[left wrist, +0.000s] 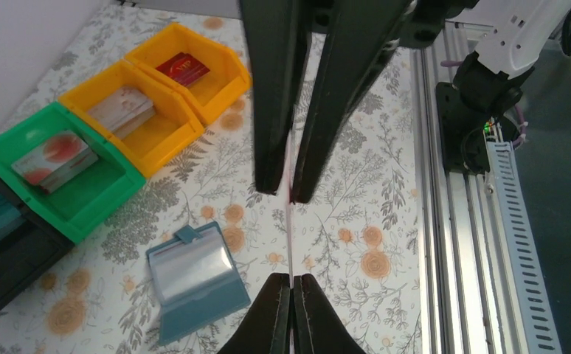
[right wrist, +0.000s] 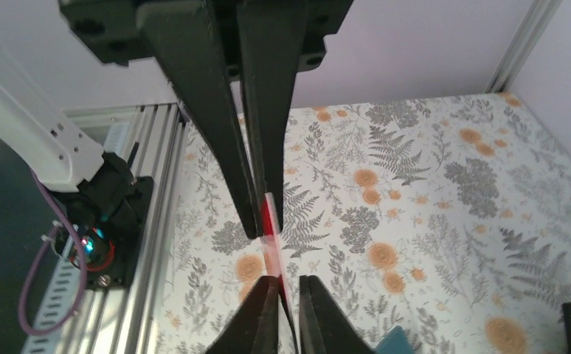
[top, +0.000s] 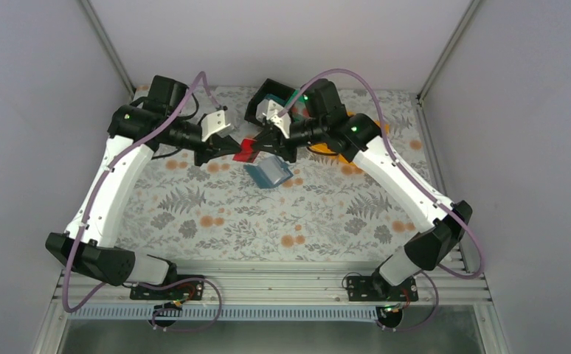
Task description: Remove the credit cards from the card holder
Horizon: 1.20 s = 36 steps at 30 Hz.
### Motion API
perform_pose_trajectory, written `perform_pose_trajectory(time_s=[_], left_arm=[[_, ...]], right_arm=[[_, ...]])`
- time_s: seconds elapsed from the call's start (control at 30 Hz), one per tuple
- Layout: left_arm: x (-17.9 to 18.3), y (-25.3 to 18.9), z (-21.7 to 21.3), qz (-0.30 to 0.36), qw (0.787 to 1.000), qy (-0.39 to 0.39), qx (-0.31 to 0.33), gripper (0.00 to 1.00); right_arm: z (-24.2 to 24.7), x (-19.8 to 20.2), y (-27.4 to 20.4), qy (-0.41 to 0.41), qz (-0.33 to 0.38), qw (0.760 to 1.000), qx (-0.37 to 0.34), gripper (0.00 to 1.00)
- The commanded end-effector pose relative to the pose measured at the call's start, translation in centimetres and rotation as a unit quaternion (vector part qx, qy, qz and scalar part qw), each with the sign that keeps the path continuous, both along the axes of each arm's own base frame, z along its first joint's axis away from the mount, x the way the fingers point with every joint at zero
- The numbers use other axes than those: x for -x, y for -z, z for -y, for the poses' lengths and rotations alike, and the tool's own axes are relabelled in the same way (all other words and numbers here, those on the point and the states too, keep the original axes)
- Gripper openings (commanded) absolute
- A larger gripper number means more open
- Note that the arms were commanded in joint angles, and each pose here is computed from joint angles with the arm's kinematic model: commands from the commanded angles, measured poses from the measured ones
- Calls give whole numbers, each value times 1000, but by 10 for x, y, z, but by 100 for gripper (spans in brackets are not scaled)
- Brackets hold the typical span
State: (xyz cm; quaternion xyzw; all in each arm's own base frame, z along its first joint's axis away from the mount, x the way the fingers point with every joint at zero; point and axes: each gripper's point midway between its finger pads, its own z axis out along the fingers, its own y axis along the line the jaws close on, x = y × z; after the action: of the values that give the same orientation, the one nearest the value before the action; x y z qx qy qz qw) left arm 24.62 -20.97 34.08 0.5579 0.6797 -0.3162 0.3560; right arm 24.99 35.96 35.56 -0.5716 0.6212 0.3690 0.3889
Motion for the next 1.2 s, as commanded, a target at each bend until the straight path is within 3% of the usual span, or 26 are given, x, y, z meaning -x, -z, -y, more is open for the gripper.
perform_pose_trajectory(time_s=[0.0, 0.13, 0.17, 0.27, 0.4, 0.43, 0.57, 0.77, 0.9, 1.1, 1.17], left_arm=[[9, -18, 7, 8, 999, 29, 32, 2], [11, -21, 9, 5, 999, 34, 39, 2], [11, -23, 9, 4, 999, 33, 41, 12], [16, -32, 6, 8, 998, 39, 48, 83], [18, -70, 2, 35, 994, 27, 102, 89], [19, -82, 5, 36, 991, 31, 125, 89], [28, -127, 17, 22, 973, 85, 214, 86], [30, -151, 32, 21, 964, 110, 241, 69], [35, -150, 39, 16, 963, 122, 239, 51], [40, -157, 42, 19, 961, 136, 242, 8], [42, -160, 41, 24, 960, 138, 241, 3]], right_arm=[[3, 10, -1, -5, 10, 1000, 2, 6], [9, 16, -15, -1, 21, 1000, -18, 4], [13, 16, -23, 6, 28, 999, -30, 4], [38, 11, -66, 32, 48, 993, -101, 4], [72, 13, -135, 72, 56, 962, -256, 4], [73, 20, -141, 70, 31, 954, -289, 4], [73, 46, -164, 62, 64, 918, -388, 4], [77, 54, -174, 64, 64, 888, -450, 4], [70, 48, -169, 66, 59, 892, -444, 4], [58, 47, -162, 50, 51, 904, -422, 4], [53, 46, -157, 45, 52, 912, -405, 4]])
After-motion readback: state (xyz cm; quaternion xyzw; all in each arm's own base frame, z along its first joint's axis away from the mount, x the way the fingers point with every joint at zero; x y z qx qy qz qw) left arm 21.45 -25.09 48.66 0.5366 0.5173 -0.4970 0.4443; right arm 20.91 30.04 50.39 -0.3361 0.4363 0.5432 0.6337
